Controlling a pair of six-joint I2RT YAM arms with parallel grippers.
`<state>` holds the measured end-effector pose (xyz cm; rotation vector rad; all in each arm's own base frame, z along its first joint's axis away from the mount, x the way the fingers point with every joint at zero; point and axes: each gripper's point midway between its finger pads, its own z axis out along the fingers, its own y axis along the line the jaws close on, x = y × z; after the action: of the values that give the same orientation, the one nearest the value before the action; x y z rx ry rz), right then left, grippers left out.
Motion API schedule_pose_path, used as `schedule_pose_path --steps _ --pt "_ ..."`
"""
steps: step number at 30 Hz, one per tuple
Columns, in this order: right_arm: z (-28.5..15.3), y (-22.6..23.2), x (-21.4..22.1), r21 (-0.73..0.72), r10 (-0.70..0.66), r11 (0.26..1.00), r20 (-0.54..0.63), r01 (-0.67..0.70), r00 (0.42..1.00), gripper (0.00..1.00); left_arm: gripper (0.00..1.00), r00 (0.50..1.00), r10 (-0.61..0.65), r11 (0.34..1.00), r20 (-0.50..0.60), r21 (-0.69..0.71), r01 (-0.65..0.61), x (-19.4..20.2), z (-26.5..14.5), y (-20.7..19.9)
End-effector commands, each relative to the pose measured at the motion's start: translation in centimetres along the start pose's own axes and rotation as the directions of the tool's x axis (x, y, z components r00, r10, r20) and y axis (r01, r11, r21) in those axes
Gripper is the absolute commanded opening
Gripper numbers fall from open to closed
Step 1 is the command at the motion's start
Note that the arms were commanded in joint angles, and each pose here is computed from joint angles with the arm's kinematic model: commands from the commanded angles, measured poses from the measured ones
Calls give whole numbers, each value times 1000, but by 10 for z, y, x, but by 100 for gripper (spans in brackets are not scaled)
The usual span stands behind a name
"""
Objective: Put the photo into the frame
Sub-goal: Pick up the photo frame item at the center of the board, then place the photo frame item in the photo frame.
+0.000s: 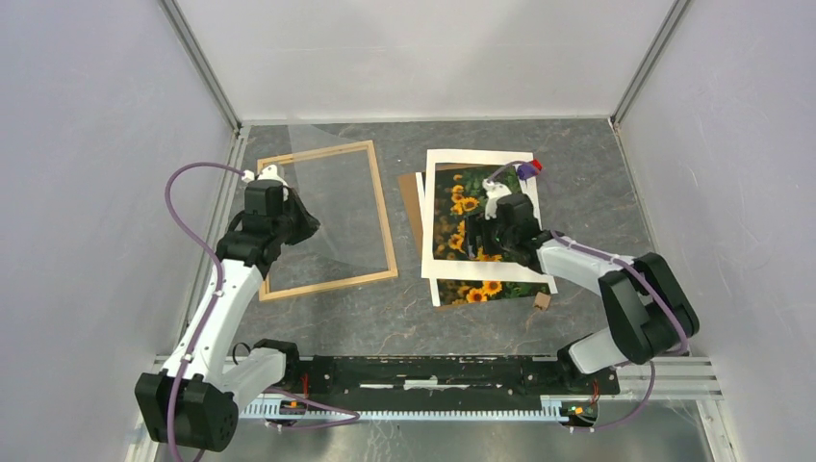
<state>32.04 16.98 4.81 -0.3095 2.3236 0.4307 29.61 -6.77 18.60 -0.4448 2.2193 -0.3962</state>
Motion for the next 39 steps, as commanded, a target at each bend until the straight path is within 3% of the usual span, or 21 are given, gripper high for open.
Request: schedule_pose_path --steps 1,14,31,39 --pt "11 44 -21 -106 -33 994 37 37 999 83 2 996 81 995 41 -59 -78 -10 -6 15" --pt "36 122 -39 -372 -38 927 14 40 999 83 2 994 106 978 16 -181 -101 -8 -7 42" --pt "54 118 -44 -322 -166 933 12 161 986 83 2 999 41 960 19 -279 -34 -18 -5 80" --pt "52 111 -34 -334 -151 930 28 151 988 83 2 999 45 968 12 -247 -41 -13 0 81"
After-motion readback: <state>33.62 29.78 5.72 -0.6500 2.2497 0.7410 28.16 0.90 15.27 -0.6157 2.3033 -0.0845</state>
